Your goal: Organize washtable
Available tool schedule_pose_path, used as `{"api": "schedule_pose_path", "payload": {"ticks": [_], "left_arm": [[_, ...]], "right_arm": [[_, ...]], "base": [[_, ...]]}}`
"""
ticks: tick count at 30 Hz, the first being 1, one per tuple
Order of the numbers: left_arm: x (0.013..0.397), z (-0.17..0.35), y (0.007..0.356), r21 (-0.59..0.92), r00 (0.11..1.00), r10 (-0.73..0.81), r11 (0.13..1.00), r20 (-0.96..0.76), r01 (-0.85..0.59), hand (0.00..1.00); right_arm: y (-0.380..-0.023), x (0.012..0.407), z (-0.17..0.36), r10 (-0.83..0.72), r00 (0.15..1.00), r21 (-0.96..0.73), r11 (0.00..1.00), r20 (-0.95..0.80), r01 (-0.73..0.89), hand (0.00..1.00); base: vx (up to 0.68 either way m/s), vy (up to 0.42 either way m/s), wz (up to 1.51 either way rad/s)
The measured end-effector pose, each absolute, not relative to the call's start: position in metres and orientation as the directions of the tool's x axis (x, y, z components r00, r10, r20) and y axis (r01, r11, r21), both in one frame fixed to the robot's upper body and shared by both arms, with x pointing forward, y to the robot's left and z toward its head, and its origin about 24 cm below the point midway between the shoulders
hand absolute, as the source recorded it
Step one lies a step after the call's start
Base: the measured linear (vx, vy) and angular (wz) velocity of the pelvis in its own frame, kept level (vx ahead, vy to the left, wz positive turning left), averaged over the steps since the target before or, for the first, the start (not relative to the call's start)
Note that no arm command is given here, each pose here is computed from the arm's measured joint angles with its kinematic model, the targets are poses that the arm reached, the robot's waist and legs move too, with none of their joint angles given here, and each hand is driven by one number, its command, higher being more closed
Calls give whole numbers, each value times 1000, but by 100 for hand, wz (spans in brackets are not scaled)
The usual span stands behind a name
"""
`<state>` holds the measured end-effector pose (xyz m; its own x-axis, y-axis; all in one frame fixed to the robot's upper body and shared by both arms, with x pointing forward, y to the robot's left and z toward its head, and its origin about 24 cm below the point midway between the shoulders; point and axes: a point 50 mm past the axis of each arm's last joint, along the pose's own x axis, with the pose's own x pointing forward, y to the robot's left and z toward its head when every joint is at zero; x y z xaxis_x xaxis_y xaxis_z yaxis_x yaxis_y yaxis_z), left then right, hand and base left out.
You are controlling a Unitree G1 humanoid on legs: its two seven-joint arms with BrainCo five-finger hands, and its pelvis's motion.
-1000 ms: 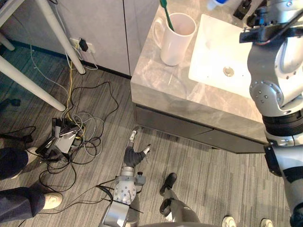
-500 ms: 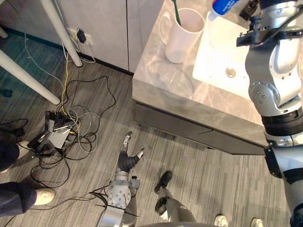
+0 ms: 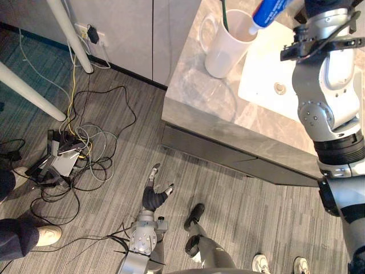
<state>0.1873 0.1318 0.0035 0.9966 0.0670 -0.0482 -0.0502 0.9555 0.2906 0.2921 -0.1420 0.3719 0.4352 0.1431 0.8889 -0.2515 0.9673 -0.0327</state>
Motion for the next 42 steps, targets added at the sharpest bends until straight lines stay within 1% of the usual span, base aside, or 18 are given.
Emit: {"api": "schedule_pose_path", "payload": {"ticks": [7, 17, 19, 25, 28, 42], "left_arm": [[188, 3, 138, 298, 994, 94, 952, -51, -74, 0], [187, -3, 142, 304, 992, 104, 950, -77, -76, 0], [187, -3, 144, 300, 991, 105, 951, -80, -77, 0], [187, -3, 145, 303, 991, 104, 950, -80, -75, 0], [187, -4, 145, 303, 991, 105, 950, -83, -75, 0], [187, -3, 145, 280, 990, 112, 956, -82, -85, 0]], "right_arm": [[-143, 293, 369, 142, 445, -30, 968, 884, -249, 100], [-148, 291, 368, 121, 426, -12, 968, 897, -251, 100], [-151, 291, 366, 108, 431, 1, 970, 896, -243, 100], [-157, 304, 346, 101, 530, 13, 978, 842, -208, 100], [-159, 308, 343, 91, 550, 20, 981, 830, -193, 100], [-162, 307, 348, 71, 540, 36, 982, 839, -185, 100]], "base": [[51, 43, -1], [47, 45, -2], [45, 54, -4], [48, 35, -4], [73, 38, -2], [62, 50, -3]]}}
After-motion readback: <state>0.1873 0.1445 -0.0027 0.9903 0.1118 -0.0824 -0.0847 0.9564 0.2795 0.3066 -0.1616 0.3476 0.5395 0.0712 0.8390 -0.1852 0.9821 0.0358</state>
